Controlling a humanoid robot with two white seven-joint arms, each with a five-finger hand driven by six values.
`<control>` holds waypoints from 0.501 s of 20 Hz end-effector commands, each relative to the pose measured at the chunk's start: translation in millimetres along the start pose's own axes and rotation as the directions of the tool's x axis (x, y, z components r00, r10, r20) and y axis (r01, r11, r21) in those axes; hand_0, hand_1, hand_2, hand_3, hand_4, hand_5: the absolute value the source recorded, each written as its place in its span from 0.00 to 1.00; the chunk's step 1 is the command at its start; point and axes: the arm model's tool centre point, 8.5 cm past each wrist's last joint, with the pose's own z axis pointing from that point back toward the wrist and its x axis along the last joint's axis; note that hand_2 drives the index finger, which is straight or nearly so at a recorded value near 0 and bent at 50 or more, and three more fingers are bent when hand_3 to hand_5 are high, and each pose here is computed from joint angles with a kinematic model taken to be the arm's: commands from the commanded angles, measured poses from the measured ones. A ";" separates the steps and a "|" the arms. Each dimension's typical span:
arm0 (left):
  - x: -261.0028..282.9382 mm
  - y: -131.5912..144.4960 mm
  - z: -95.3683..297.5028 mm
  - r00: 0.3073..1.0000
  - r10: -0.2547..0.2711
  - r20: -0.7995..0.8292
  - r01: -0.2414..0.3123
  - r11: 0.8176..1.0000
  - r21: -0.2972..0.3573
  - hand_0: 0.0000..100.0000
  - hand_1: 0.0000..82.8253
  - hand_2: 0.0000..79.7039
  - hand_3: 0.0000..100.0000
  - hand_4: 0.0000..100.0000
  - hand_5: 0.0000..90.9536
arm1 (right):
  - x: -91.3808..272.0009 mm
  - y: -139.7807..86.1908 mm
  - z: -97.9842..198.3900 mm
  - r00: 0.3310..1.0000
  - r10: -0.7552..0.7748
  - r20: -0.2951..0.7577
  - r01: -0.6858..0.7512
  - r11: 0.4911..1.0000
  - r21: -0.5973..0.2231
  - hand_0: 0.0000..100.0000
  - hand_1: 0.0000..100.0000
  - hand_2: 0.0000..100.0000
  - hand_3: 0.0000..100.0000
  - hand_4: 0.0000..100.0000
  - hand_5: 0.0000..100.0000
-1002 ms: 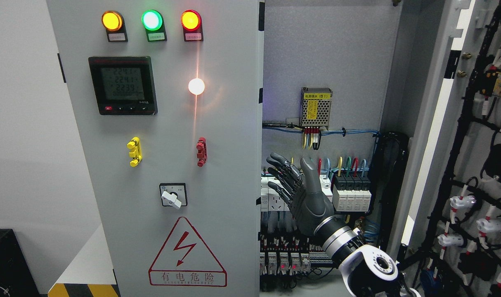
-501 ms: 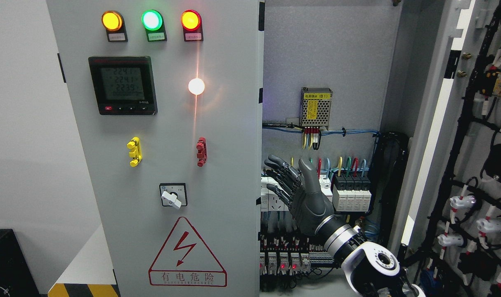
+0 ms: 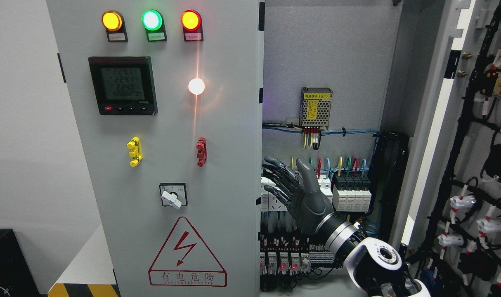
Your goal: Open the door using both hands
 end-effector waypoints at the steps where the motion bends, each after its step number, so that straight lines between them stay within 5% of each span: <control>1: 0.9 -0.6 0.0 1.000 0.000 0.002 0.000 1.000 -0.001 0.00 0.00 0.00 0.00 0.00 0.00 | 3.1 -10.2 -1.3 1.000 0.002 -0.006 -0.002 1.000 -0.011 0.00 0.00 0.00 0.00 0.00 0.00; 10: -0.2 0.3 0.0 1.000 -0.002 0.000 0.002 1.000 0.001 0.00 0.00 0.00 0.00 0.00 0.00 | 1.6 -9.9 -3.8 1.000 -0.003 -0.017 0.003 1.000 0.031 0.00 0.00 0.00 0.00 0.00 0.00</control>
